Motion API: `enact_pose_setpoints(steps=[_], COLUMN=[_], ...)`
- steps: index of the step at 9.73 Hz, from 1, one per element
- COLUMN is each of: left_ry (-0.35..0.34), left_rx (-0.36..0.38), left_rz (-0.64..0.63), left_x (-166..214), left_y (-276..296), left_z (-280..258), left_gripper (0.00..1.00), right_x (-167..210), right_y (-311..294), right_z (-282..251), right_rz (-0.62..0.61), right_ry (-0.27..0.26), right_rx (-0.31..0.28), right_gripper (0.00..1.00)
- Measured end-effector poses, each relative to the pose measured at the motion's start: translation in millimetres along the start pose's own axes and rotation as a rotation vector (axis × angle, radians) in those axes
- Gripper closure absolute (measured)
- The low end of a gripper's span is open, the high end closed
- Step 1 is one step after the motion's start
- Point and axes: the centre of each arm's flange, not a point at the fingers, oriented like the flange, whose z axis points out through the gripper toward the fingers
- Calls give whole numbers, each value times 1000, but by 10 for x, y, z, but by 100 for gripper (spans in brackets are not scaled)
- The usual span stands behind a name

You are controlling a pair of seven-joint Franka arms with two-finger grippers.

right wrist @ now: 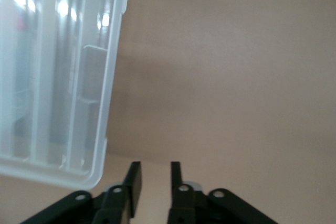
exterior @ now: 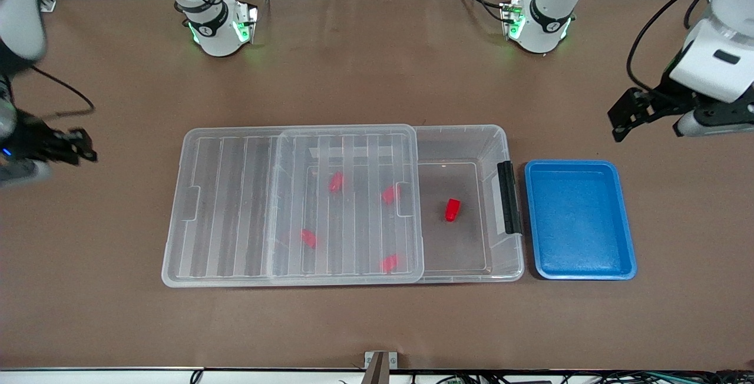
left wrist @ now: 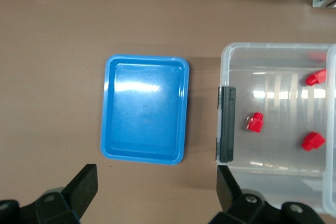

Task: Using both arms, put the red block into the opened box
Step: 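Move the right gripper back to the edge of the clear lid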

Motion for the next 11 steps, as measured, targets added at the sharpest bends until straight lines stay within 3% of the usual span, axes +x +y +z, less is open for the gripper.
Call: enact_pose_setpoints(steps=[1, 2, 4, 7, 11], left_ry=[-4, -20, -65, -118, -133], left_rx=[-3, -3, -29, -63, -59], left_rz=[24, 57, 88, 70, 62], left_x=[-79, -171, -334, -494, -534], left_y=[-27, -58, -256, -442, -482], left_z=[-102, -174, -256, -128, -71], left_gripper=[0, 0, 0, 0, 0], right_x=[213, 329, 380, 488, 594], right_y=[41, 60, 11, -382, -795], right_z=[460, 850, 1233, 1270, 1379], right_rz=[-41, -48, -53, -97, -122], right_ry=[-19, -24, -29, -24, -24], right_rx=[6, 40, 87, 126, 187], right_gripper=[94, 99, 99, 99, 99])
